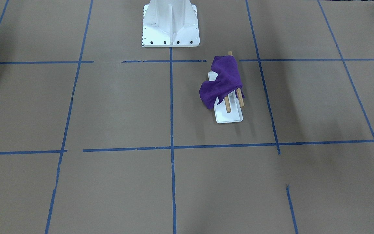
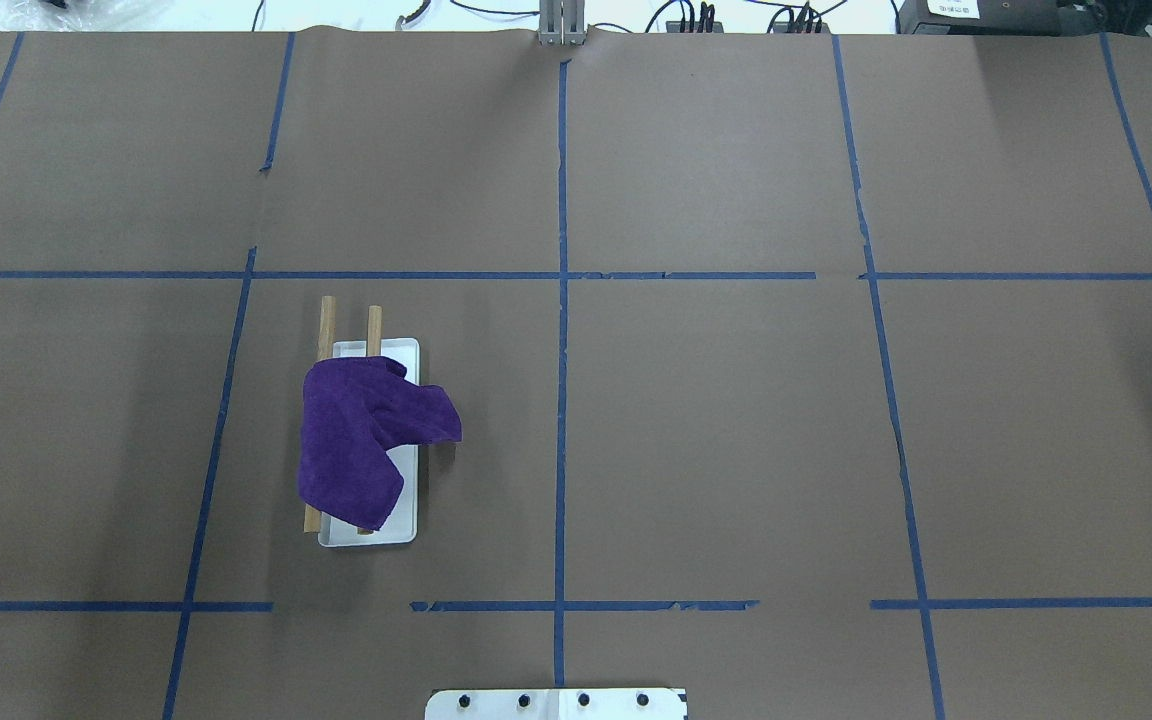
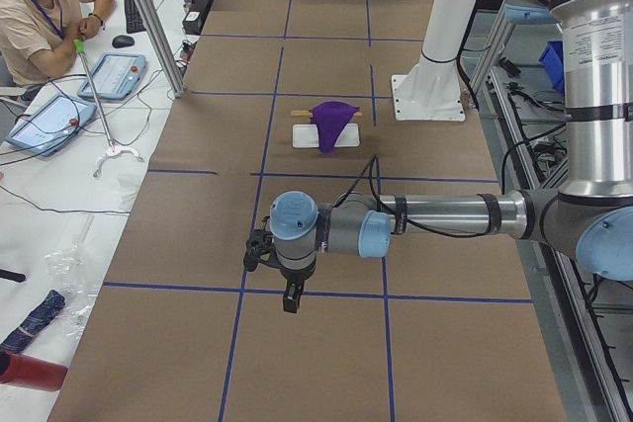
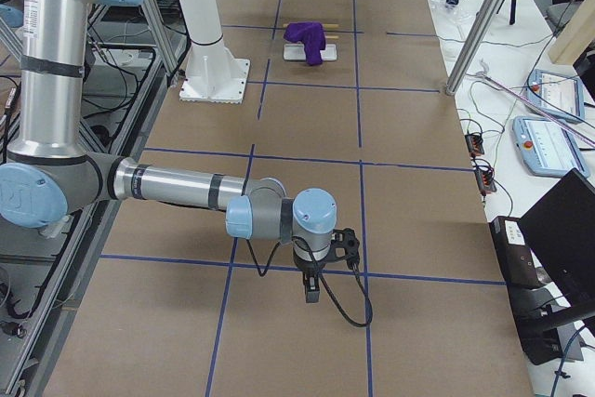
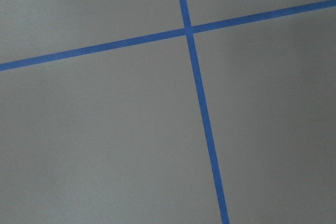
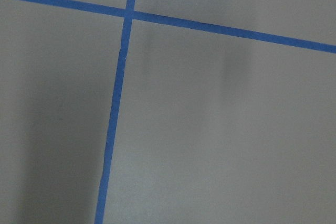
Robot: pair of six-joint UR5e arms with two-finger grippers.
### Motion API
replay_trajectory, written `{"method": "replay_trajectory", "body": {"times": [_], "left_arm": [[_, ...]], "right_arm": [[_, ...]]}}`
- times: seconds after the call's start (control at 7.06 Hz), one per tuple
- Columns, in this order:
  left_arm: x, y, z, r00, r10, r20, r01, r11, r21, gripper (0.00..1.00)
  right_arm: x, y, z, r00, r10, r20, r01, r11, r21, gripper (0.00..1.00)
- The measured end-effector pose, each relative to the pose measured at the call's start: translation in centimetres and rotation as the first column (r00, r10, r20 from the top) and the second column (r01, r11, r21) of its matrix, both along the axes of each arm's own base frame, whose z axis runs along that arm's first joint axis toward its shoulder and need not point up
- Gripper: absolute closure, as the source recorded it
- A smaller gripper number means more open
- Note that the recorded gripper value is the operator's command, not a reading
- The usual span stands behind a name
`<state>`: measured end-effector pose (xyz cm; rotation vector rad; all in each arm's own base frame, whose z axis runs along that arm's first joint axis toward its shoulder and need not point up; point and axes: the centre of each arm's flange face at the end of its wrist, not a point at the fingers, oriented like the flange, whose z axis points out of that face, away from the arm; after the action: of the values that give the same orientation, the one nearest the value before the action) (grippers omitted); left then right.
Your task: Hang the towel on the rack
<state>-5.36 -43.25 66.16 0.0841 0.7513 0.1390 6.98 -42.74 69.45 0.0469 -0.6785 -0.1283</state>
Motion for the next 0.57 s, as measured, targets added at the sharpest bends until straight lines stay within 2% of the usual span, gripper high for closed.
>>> {"method": "replay_trajectory", "body": {"times": [0.28,0.57], "left_arm": [[0.0,-0.3,-1.3,0.999,-0.049,-0.001,0.049,0.998,-0.036,0.0],[0.0,-0.3,-3.3,0.998,-0.06,-0.004,0.06,0.998,-0.009,0.0]], "right_arm": [[0.0,-0.2,-0.1,1.0,0.0,0.0,0.0,1.0,0.003,0.0],[0.0,-0.2,-0.2,1.0,0.0,0.0,0.0,1.0,0.006,0.0]]}}
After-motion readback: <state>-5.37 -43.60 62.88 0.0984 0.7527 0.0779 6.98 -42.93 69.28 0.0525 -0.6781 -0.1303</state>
